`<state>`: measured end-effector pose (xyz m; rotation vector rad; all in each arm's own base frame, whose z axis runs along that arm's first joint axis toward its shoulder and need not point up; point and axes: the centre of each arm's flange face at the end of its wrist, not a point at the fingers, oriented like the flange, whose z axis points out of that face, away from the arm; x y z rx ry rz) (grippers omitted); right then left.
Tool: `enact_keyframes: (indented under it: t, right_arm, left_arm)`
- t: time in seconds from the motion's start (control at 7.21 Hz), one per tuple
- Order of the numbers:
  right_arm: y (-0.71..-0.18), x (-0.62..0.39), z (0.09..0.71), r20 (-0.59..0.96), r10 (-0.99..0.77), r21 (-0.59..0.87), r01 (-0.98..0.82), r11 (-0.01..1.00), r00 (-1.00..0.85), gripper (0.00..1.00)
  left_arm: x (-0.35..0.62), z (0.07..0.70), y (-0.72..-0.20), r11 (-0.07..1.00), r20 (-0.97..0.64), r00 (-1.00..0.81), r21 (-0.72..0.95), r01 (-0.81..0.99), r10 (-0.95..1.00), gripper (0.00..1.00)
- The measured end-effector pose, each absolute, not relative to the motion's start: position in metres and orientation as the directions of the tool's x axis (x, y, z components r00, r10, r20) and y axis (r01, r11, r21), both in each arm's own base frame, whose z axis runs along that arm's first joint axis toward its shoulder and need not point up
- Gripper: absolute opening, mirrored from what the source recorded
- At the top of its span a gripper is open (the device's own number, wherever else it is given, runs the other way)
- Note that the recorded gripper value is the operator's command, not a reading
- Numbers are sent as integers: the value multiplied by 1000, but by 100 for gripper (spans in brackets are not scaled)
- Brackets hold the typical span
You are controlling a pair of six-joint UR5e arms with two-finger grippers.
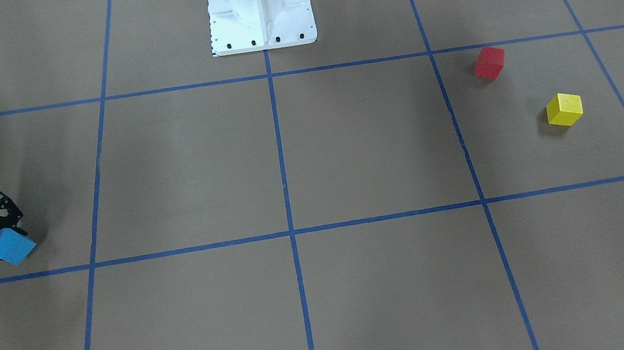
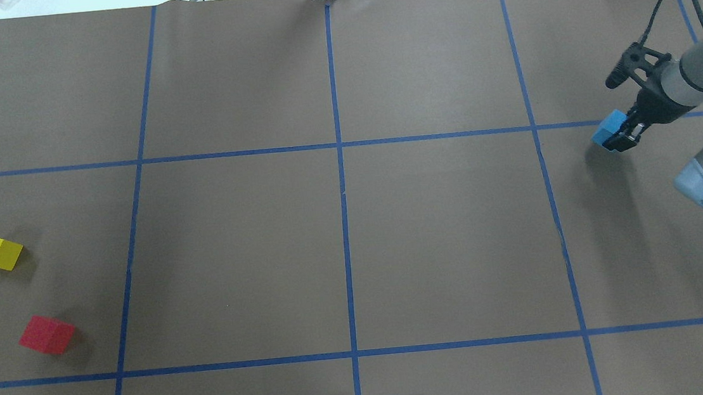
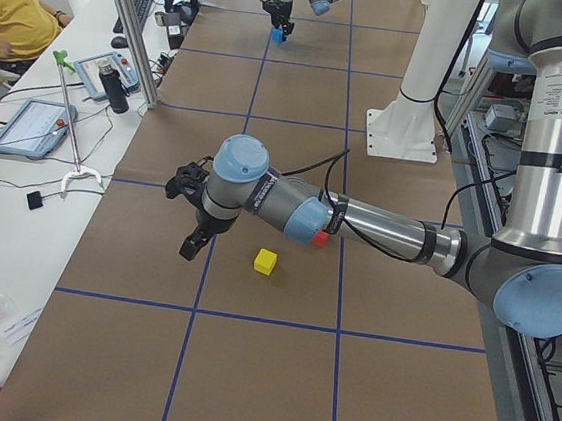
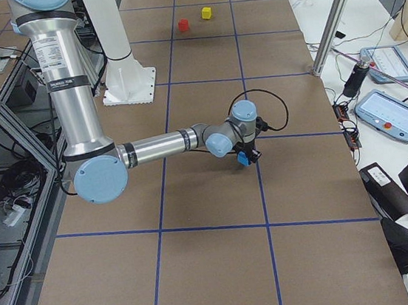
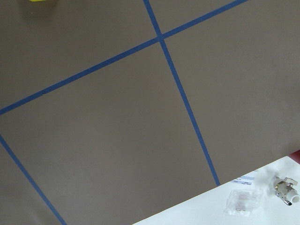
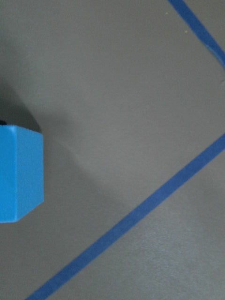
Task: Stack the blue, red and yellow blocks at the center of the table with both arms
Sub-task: 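Carry the blue block to the table center and lower it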
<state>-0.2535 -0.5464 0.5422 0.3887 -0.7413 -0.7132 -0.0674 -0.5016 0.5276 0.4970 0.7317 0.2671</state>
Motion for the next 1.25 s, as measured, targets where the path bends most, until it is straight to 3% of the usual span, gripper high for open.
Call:
enact_keyframes:
  t: [0.42,0.69,0.97,1.11,1.25]
  right_arm:
    - [-562,-357,435,633,-487,411,273,870,601,0]
    - [-545,-462,325,696,-249,222,128,967,673,0]
    - [-509,-534,238,705,-69,86,12,996,706,0]
    - [-497,-563,213,702,-5,45,-37,998,712,5]
    - [-490,-588,196,696,36,20,-68,997,717,18]
  left_arm:
    - [-67,529,-502,853,-571,718,518,-61,398,100]
    - [-67,530,-502,855,-572,717,515,-62,397,100]
    - [-67,533,-502,857,-574,717,512,-63,395,100]
    - [-67,533,-502,857,-574,717,512,-63,395,100]
    - [-67,533,-502,857,-574,717,511,-63,395,100]
